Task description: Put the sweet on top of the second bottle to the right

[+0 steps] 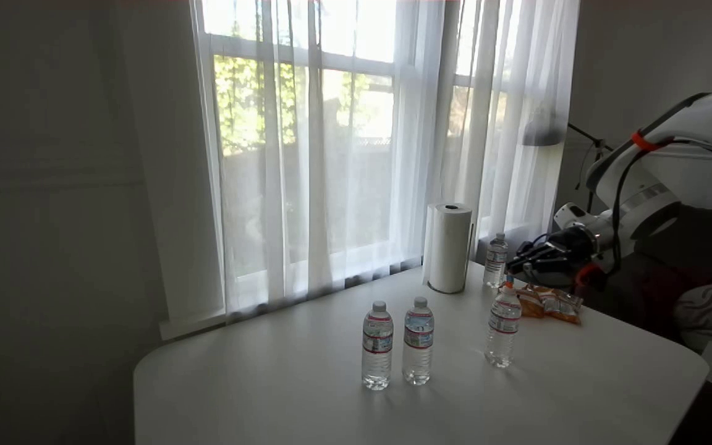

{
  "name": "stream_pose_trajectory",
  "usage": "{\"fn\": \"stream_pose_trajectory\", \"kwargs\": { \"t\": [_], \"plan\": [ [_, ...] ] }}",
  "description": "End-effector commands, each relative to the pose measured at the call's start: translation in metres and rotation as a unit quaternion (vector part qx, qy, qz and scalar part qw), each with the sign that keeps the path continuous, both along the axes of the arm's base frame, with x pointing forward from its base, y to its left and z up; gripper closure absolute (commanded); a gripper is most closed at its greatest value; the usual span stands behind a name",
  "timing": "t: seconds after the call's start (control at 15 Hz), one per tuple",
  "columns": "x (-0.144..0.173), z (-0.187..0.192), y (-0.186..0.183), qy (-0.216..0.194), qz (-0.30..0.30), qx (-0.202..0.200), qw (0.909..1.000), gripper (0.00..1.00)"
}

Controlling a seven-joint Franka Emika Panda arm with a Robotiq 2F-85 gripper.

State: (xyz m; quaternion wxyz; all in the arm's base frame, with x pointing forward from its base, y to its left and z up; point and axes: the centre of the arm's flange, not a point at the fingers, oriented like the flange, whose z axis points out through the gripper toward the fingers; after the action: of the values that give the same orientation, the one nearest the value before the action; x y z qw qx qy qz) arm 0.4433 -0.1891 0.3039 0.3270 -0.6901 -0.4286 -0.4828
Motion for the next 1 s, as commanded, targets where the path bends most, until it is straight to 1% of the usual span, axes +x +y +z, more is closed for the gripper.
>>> {"fn": "stream_pose_trajectory", "kwargs": {
  "t": [0.0,0.53,0.93],
  "plan": [
    [0.0025,-0.0014,-0.0053,0.008,0.003,0.006,0.9999,0.97],
    [0.0030,0.0010,-0.0064,0.011,0.005,0.005,0.9999,0.97],
    [0.0029,0.0047,-0.0075,0.005,0.008,0.006,0.9999,0.97]
  ]
}}
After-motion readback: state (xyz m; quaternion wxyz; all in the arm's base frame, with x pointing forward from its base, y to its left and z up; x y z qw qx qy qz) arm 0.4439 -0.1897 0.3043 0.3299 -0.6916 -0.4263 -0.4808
